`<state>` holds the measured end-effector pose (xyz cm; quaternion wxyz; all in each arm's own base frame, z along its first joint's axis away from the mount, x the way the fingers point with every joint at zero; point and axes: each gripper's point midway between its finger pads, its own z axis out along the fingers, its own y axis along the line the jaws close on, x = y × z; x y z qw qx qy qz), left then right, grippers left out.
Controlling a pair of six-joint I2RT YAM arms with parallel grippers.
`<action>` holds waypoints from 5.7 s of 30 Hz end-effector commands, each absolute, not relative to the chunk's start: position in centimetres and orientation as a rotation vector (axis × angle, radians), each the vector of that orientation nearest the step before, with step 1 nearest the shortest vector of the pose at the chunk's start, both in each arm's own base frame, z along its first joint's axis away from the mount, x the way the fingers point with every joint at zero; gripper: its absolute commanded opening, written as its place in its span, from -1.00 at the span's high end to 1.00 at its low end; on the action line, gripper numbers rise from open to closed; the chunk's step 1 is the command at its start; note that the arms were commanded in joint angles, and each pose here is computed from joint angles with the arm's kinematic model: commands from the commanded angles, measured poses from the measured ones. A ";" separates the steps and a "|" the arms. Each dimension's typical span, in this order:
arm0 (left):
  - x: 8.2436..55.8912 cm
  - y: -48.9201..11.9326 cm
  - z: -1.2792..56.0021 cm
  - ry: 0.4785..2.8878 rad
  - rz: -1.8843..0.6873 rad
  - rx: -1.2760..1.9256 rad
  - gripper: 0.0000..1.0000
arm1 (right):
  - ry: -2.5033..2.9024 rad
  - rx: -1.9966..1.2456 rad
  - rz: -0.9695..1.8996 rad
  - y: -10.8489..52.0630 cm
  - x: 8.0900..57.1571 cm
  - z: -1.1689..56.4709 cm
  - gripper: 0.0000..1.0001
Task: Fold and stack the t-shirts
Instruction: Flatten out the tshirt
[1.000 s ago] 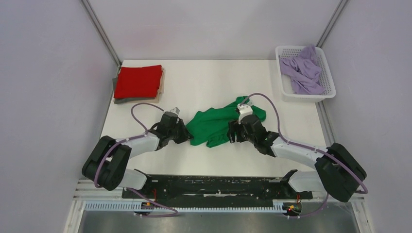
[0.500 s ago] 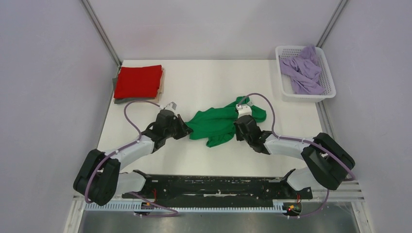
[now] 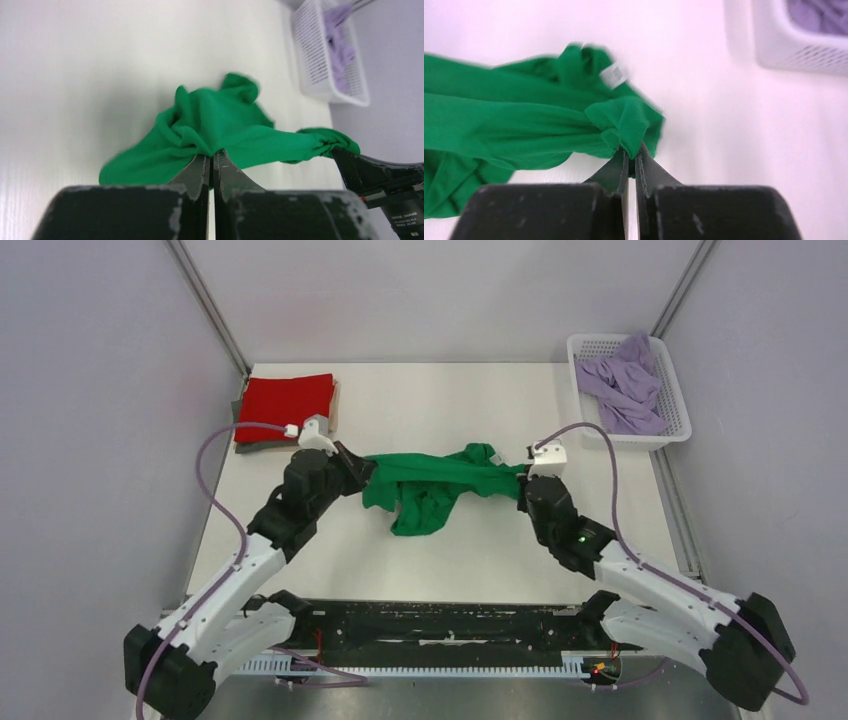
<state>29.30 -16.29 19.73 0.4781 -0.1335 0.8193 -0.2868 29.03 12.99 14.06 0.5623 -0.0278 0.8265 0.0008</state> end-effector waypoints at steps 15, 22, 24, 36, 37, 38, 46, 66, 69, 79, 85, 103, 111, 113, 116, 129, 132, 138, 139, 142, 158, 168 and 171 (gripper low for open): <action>15.3 -9.6 52.7 1.214 -0.867 -0.062 0.96 | 1.088 -0.281 0.624 13.2 17.6 51.4 1.00; 10.2 -10.4 56.7 1.153 -0.980 0.099 0.96 | 0.921 -0.329 0.692 11.5 13.0 58.1 1.00; 10.0 -11.0 57.0 1.176 -1.000 0.130 0.96 | 0.924 -0.331 0.672 11.3 13.0 58.9 1.00; 29.5 -11.4 39.4 1.803 -0.401 -0.173 0.86 | 1.409 0.066 -0.285 6.6 30.0 48.0 1.00; 31.8 -12.0 36.3 1.892 -0.319 -0.160 0.79 | 1.449 0.093 -0.440 6.2 31.6 45.7 1.00; 34.1 -12.4 33.1 1.976 -0.227 -0.138 0.69 | 1.480 0.102 -0.543 6.0 33.0 43.6 1.00; 49.1 -12.2 13.4 2.444 0.183 -0.190 0.05 | 1.808 -0.076 -0.614 9.5 50.0 24.0 0.90; 36.6 -21.5 12.0 2.450 -0.658 -0.049 -0.99 | 2.120 -0.120 0.172 14.5 35.9 11.5 -0.96; 34.5 -23.2 10.3 2.477 -0.711 -0.004 -0.99 | 2.153 -0.128 0.381 16.1 31.8 8.8 -0.96; 36.3 -22.9 4.7 2.636 -0.422 -0.045 -0.83 | 2.243 -0.190 0.422 15.1 26.8 3.6 -0.96; 37.2 -23.0 3.7 2.659 -0.373 -0.052 -0.31 | 2.282 -0.180 0.375 14.1 26.0 2.0 -0.96; 41.2 -21.6 5.6 2.587 -0.177 -0.063 0.67 | 2.339 -0.173 0.163 11.4 26.3 0.8 -0.96; 43.5 -21.3 6.2 2.552 -0.152 -0.053 0.96 | 2.357 -0.189 0.138 11.1 26.3 0.4 -0.96; 44.7 -20.6 7.0 2.521 -0.121 -0.069 0.96 | 2.360 -0.188 0.124 10.9 26.3 0.3 -0.96; 47.0 -19.1 8.4 2.466 -0.097 -0.111 0.96 | 2.361 -0.197 0.116 10.8 26.3 0.3 -0.96; 61.8 -12.0 10.3 2.324 -0.127 -0.252 0.33 | 2.287 -0.261 -0.065 10.8 32.0 2.0 -0.96; 62.5 -11.7 11.6 2.307 -0.127 -0.238 -0.99 | 2.288 -0.232 -0.125 10.4 33.5 2.4 -0.96; 58.4 -12.2 14.8 2.289 -0.201 -0.222 -0.99 | 2.266 -0.187 -0.098 10.9 34.8 3.8 -0.96; 57.4 -12.2 15.5 2.283 -0.208 -0.227 -0.99 | 2.264 -0.181 -0.085 10.9 34.6 4.1 -0.96; 53.5 -12.7 15.5 2.315 -0.247 -0.237 -0.99 | 2.255 -0.146 -0.047 10.8 33.5 4.8 -0.96; 40.3 -14.2 3.5 2.562 -0.368 -0.353 -0.99 | 2.370 -0.075 0.044 9.7 28.0 1.2 -0.96; 40.7 -11.6 0.1 2.619 -0.242 -0.515 -0.99 | 2.427 0.031 -0.113 8.2 38.6 0.5 -0.96; 40.5 -11.7 -0.2 2.633 -0.238 -0.558 -0.99 | 2.426 0.049 -0.148 7.4 43.3 0.9 -0.96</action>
